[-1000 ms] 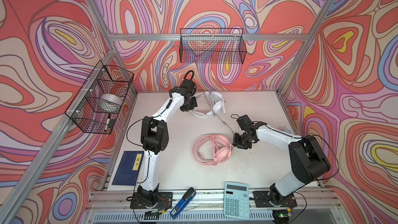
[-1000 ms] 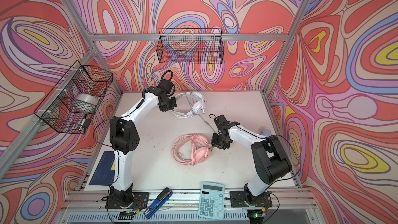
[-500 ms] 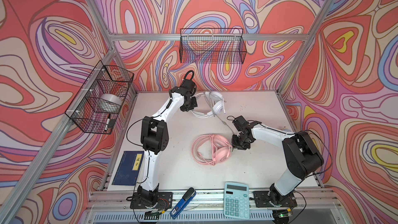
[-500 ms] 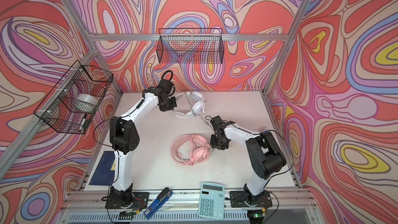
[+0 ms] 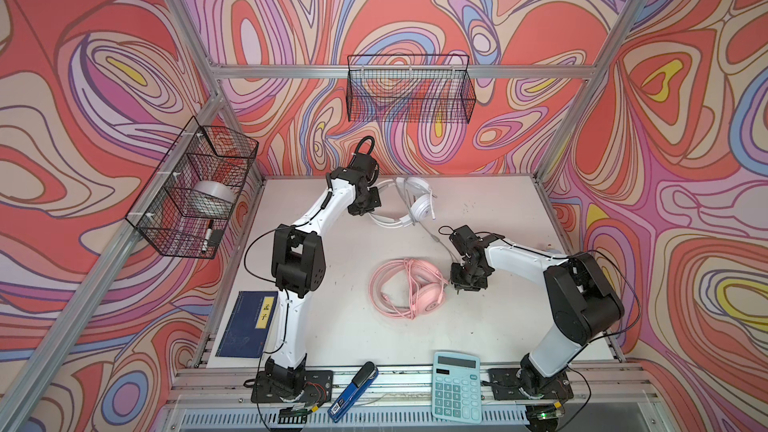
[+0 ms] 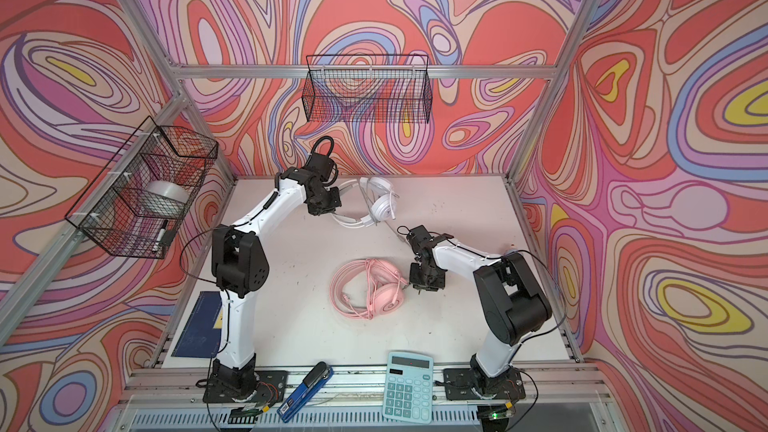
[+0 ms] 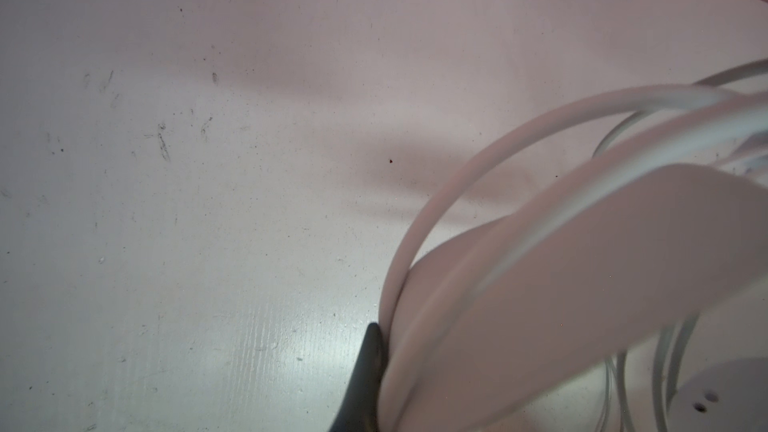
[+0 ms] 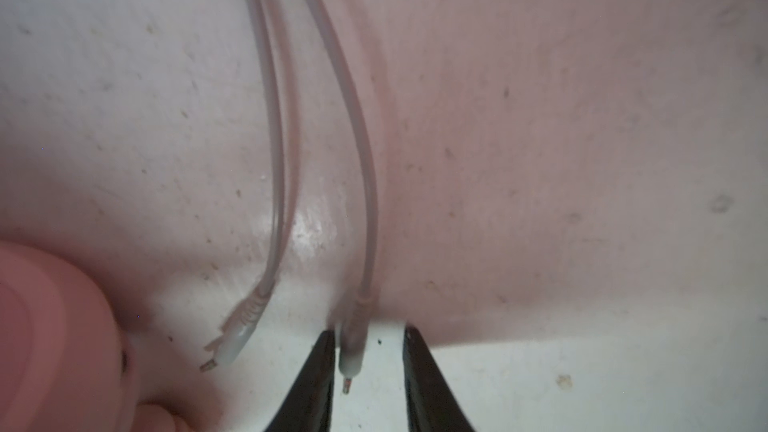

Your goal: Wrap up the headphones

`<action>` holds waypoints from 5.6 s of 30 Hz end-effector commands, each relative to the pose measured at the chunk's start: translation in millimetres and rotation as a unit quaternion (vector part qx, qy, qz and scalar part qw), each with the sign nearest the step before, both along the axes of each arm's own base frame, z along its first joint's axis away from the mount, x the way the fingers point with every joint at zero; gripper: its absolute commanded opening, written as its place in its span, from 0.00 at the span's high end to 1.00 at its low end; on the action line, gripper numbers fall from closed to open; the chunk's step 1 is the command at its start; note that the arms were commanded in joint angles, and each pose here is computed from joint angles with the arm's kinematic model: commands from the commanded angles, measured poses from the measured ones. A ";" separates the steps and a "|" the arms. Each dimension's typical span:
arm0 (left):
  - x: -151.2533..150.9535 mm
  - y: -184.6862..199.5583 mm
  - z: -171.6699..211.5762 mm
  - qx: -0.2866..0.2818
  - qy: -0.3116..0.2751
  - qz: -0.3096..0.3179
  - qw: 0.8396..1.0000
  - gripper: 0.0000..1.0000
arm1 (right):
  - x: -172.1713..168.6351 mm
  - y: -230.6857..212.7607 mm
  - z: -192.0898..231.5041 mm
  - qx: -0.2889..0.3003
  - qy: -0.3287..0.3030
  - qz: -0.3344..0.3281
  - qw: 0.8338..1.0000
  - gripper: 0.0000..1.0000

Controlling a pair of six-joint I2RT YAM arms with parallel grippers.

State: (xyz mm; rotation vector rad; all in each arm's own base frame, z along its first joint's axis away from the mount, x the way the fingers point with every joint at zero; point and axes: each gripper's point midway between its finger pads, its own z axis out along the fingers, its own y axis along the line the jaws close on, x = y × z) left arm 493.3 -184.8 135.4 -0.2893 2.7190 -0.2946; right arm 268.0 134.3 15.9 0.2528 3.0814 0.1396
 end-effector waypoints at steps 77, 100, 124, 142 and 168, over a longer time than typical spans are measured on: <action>4.0 -27.5 30.4 0.025 -0.018 -0.076 0.997 1.00 | 112.9 49.4 374.4 0.008 -0.463 0.451 0.763 1.00; -47.8 -70.7 32.6 0.036 -0.001 -0.234 0.972 1.00 | 233.2 67.8 313.9 0.243 -0.408 0.270 0.838 1.00; -81.4 -76.1 52.2 -0.007 -0.023 -0.289 0.957 1.00 | 288.1 39.3 178.5 0.304 -0.289 0.151 0.895 0.97; -94.1 -62.9 43.4 -0.016 -0.007 -0.289 0.957 1.00 | 290.4 -39.1 139.4 0.246 -0.256 0.051 0.934 0.52; -15.9 -8.0 34.6 -0.031 -0.037 -0.156 0.987 1.00 | 194.5 -78.3 225.2 0.110 -0.399 0.079 0.907 0.02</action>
